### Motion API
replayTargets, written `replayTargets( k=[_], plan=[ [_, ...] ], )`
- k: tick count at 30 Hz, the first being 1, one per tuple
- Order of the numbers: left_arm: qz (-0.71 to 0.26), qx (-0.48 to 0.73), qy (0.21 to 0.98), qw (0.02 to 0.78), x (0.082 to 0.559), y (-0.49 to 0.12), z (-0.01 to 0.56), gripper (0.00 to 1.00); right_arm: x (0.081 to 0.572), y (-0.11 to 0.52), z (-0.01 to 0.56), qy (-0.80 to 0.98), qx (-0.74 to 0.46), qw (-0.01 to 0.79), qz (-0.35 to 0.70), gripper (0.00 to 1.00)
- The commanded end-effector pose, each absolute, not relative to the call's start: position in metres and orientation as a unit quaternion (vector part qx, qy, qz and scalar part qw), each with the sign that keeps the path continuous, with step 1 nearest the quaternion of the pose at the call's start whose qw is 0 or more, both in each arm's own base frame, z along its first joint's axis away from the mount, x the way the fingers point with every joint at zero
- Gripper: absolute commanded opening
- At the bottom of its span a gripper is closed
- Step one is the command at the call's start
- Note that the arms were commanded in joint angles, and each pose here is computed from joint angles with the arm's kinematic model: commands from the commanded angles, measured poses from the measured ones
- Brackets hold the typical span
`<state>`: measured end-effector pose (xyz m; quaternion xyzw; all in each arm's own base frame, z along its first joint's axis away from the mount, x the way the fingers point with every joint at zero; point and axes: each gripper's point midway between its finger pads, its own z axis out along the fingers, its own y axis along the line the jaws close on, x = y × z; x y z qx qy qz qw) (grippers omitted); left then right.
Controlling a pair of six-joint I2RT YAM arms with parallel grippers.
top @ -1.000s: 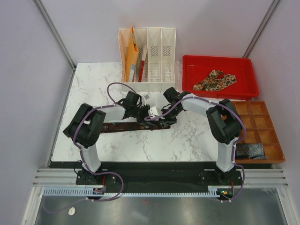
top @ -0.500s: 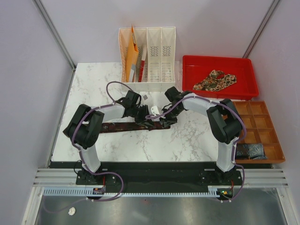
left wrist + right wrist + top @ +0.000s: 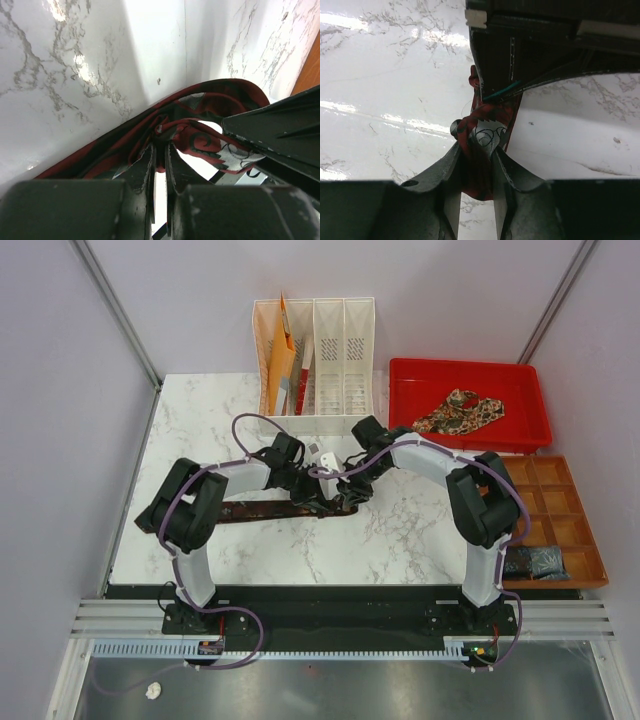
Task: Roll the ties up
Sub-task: Roll the tie at the center of the board.
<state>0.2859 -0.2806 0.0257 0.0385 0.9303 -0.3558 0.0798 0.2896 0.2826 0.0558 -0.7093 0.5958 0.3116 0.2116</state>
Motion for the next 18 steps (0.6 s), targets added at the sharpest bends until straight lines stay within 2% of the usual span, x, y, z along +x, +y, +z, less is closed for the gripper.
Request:
replayTargets(
  k=[1,11,18],
  plan=[
    [-0.324,0.041,0.943,0.072,0.287,-0.272,0.004,0.08,0.292,0.310,0.085,0.570,-0.705,0.253,0.338,0.38],
    [-0.331,0.034,0.941,0.062,0.285,-0.275,0.001,0.07,0.288,0.326,0.064,0.573,-0.710,0.243,0.328,0.45],
    [-0.345,0.035,0.936,0.058,0.285,-0.279,0.005,0.06,0.296,0.334,0.037,0.602,-0.719,0.227,0.263,0.53]
  ],
)
